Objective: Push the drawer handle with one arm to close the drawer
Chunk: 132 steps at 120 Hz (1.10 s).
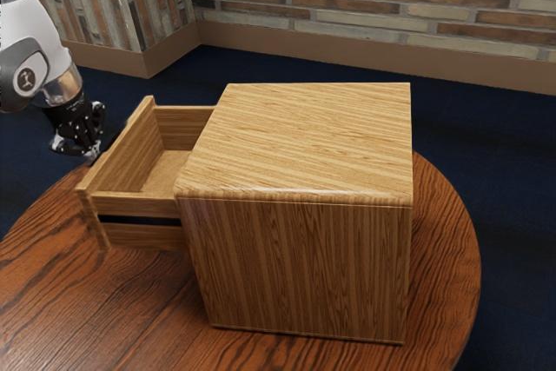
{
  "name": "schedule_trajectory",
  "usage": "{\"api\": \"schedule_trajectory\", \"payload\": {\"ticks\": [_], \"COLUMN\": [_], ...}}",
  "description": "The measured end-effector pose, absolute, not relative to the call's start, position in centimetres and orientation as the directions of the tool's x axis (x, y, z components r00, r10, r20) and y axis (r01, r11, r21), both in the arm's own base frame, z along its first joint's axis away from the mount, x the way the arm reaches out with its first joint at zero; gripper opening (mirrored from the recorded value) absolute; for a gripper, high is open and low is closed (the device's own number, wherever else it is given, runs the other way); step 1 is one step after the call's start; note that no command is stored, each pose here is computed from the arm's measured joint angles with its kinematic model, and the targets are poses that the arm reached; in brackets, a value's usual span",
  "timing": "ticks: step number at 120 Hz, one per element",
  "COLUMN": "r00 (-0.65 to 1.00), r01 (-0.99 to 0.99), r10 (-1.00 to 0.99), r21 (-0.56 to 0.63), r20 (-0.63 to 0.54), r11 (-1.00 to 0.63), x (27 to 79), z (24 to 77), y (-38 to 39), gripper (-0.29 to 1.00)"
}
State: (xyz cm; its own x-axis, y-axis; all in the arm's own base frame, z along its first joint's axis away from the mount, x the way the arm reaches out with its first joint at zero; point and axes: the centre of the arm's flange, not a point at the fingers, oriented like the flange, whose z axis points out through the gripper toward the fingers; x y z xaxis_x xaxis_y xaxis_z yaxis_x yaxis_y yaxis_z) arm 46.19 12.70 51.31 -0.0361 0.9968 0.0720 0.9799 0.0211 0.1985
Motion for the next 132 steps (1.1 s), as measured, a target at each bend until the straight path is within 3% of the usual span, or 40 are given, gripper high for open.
{"api": "schedule_trajectory", "payload": {"ticks": [132], "r00": [-0.025], "r01": [0.952], "r10": [0.998], "r21": [0.307], "r20": [0.061], "r11": [0.005], "x": [50.0], "z": [51.0], "y": [3.4], "gripper": [-0.08]}}
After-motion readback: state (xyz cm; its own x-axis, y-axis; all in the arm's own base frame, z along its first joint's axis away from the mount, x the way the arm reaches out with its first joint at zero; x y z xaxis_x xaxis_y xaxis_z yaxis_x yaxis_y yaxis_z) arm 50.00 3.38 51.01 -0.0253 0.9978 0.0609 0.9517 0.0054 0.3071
